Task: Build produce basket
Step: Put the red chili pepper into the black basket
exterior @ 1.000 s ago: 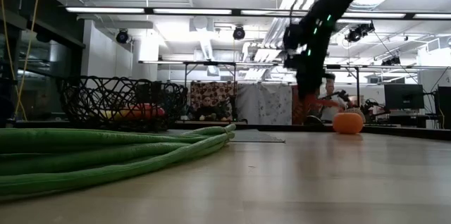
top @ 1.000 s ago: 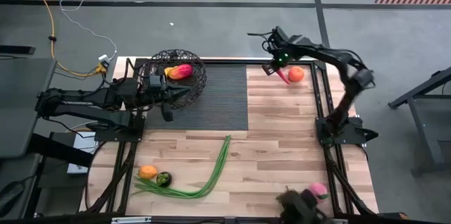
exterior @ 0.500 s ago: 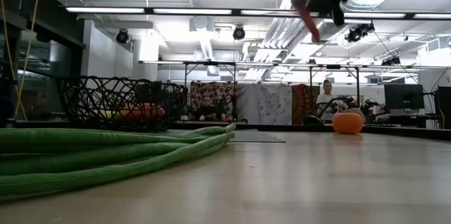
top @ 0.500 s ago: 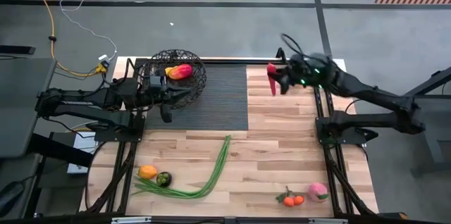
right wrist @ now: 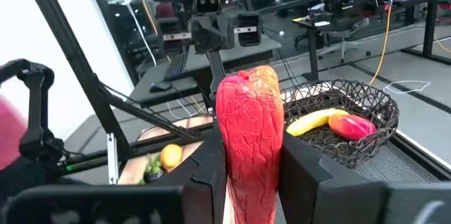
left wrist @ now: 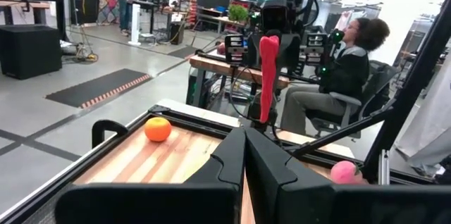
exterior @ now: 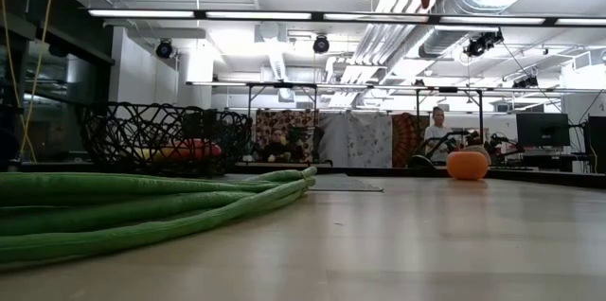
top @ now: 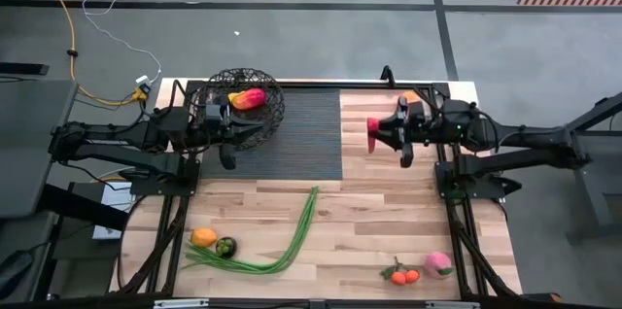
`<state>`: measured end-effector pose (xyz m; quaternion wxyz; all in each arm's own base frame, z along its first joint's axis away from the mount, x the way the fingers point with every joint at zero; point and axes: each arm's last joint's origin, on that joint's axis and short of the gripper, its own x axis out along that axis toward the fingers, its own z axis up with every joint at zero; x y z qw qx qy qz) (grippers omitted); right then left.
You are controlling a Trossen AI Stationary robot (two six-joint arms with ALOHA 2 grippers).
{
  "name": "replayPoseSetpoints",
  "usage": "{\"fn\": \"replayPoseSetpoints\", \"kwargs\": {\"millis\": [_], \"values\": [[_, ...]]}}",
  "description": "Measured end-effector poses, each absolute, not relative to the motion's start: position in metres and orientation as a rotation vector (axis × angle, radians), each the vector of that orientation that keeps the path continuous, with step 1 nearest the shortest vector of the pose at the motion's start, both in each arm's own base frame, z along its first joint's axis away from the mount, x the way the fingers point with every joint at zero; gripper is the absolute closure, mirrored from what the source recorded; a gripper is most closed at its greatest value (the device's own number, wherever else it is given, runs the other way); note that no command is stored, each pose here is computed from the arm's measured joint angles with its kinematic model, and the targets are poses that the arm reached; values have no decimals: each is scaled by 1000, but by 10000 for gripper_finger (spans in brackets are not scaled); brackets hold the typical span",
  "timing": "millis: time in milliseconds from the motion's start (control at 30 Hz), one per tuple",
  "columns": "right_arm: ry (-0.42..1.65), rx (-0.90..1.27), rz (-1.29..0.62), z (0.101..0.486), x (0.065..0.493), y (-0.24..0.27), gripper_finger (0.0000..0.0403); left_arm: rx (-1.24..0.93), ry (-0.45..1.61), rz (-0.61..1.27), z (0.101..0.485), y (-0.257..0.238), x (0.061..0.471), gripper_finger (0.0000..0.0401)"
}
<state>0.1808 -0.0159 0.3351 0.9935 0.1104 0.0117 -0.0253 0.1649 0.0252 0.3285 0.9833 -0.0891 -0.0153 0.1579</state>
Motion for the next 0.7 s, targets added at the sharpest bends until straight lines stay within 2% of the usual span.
{"fn": "replayPoseSetpoints", "kwargs": {"millis": [467,567,700], "values": [[27,210,-50,335,182,-15,318,-179,-33,319,329,25,166,393],[14,209,-48,334,187,-16,318,-180,-40,320,328,26,170,371],[-23,199,-45,333,202,-17,318,-180,-55,300,326,27,185,317]]}}
